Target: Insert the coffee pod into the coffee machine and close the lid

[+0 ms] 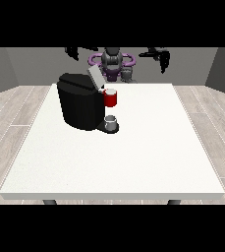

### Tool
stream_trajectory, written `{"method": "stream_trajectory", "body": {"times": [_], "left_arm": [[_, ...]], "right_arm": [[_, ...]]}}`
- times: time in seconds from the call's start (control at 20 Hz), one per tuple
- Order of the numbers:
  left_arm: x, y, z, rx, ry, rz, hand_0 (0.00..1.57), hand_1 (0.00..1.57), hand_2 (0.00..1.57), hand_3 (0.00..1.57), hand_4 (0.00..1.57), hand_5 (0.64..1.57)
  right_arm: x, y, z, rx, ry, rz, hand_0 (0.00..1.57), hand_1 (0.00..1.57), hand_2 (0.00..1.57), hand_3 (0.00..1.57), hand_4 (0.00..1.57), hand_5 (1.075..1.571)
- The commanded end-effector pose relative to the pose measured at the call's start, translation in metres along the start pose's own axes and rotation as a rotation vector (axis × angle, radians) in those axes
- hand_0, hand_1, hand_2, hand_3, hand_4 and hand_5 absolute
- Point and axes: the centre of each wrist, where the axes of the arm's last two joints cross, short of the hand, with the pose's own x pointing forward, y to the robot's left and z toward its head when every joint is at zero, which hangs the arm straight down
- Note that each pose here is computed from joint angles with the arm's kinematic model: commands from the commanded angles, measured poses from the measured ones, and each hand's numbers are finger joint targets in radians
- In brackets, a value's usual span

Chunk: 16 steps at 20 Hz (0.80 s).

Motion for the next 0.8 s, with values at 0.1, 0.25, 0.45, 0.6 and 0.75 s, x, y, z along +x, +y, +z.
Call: {"method": "stream_trajectory", "body": {"times": [0.1,0.25,0.45,0.6,0.75], "left_arm": [[0.021,-0.009,0.009,-0.013,-0.048,0.011,0.00,0.00,0.00,0.00,0.00,1.571],[0.031,0.007,0.009,0.081,-0.082,0.036,0.00,0.00,0.00,0.00,0.00,1.571],[0.028,-0.011,0.029,-0.009,-0.093,0.015,0.00,0.00,0.00,0.00,0.00,1.571],[0.044,-0.002,0.033,0.065,-0.075,0.001,0.00,0.00,0.00,0.00,0.00,1.571],[0.017,-0.003,0.049,0.095,-0.040,-0.015,0.00,0.00,0.00,0.00,0.00,1.571]], "right_arm": [[-0.009,-0.021,-0.012,-0.027,-0.014,-0.029,0.00,0.00,0.00,0.00,0.00,1.571],[0.001,0.000,-0.022,0.013,-0.026,-0.038,0.00,0.00,0.00,0.00,0.00,1.571],[-0.008,-0.030,-0.033,-0.046,-0.026,-0.031,0.00,0.00,0.00,0.00,0.00,1.571],[0.000,-0.007,-0.043,0.017,-0.017,-0.036,0.00,0.00,0.00,0.00,0.00,1.571],[0.004,0.017,-0.045,0.058,-0.002,-0.030,0.00,0.00,0.00,0.00,0.00,1.571]]}}
